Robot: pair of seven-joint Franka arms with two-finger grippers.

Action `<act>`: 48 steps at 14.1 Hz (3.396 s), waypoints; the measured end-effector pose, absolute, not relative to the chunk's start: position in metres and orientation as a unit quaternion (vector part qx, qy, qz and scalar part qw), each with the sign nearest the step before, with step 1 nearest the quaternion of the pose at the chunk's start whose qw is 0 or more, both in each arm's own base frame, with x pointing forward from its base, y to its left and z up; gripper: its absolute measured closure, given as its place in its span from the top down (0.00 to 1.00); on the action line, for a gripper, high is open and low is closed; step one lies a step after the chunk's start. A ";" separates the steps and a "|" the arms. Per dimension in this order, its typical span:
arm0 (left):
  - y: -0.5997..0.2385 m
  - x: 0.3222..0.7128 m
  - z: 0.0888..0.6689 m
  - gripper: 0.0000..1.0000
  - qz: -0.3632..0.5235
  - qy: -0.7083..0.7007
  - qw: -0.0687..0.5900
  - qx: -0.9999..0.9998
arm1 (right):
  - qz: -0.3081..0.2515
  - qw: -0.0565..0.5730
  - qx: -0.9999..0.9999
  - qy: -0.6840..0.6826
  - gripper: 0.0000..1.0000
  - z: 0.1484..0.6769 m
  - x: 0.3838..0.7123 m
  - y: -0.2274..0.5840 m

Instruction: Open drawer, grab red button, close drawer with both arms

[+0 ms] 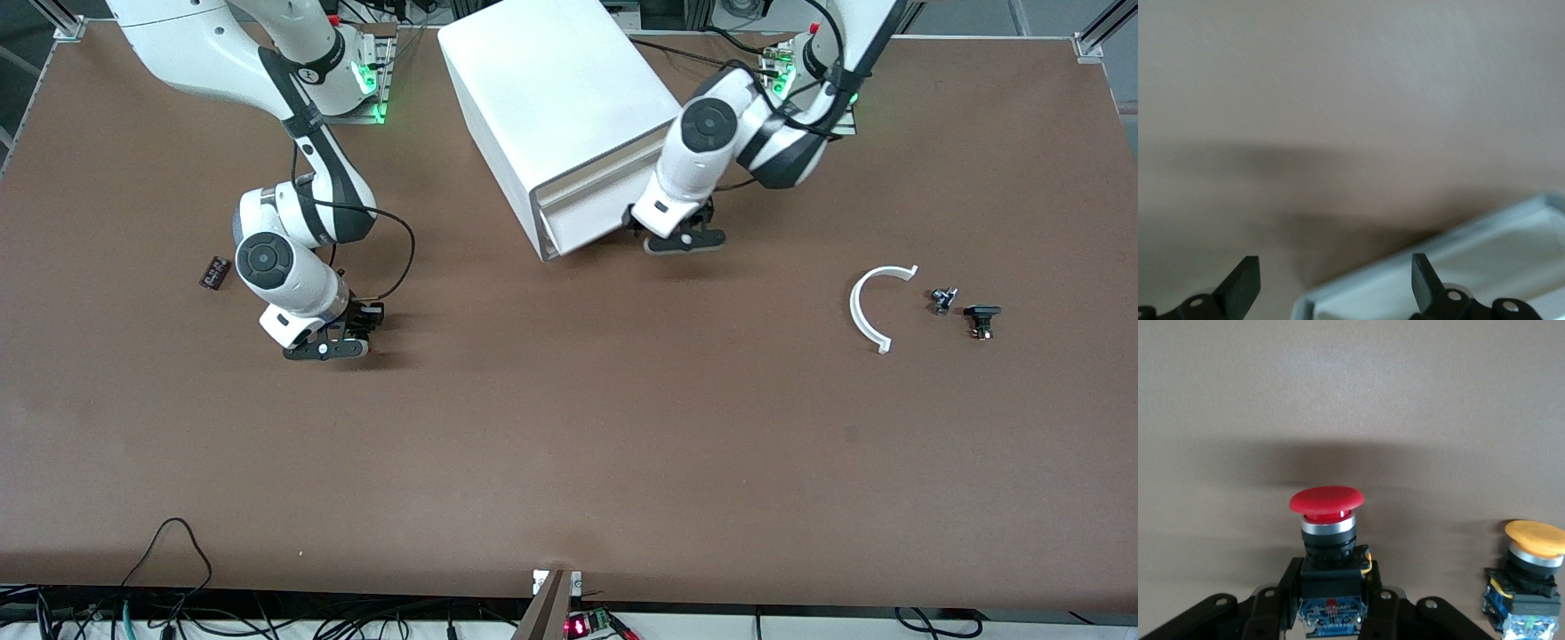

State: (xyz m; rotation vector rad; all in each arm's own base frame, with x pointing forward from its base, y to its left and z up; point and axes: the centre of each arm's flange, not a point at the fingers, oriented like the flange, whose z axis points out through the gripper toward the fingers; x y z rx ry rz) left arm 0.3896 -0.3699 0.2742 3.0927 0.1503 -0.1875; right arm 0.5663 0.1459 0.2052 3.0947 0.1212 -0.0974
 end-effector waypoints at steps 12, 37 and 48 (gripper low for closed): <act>-0.330 0.427 0.315 1.00 -0.018 0.096 0.030 0.995 | -0.040 0.027 0.999 0.012 0.96 0.236 0.575 0.143; -0.045 0.532 0.595 1.00 0.009 0.085 -0.006 0.996 | -0.041 0.038 0.996 -0.066 1.00 0.555 0.609 0.003; -0.032 0.542 0.593 1.00 0.008 0.062 -0.006 0.998 | -0.043 0.036 0.998 -0.011 1.00 0.557 0.553 0.003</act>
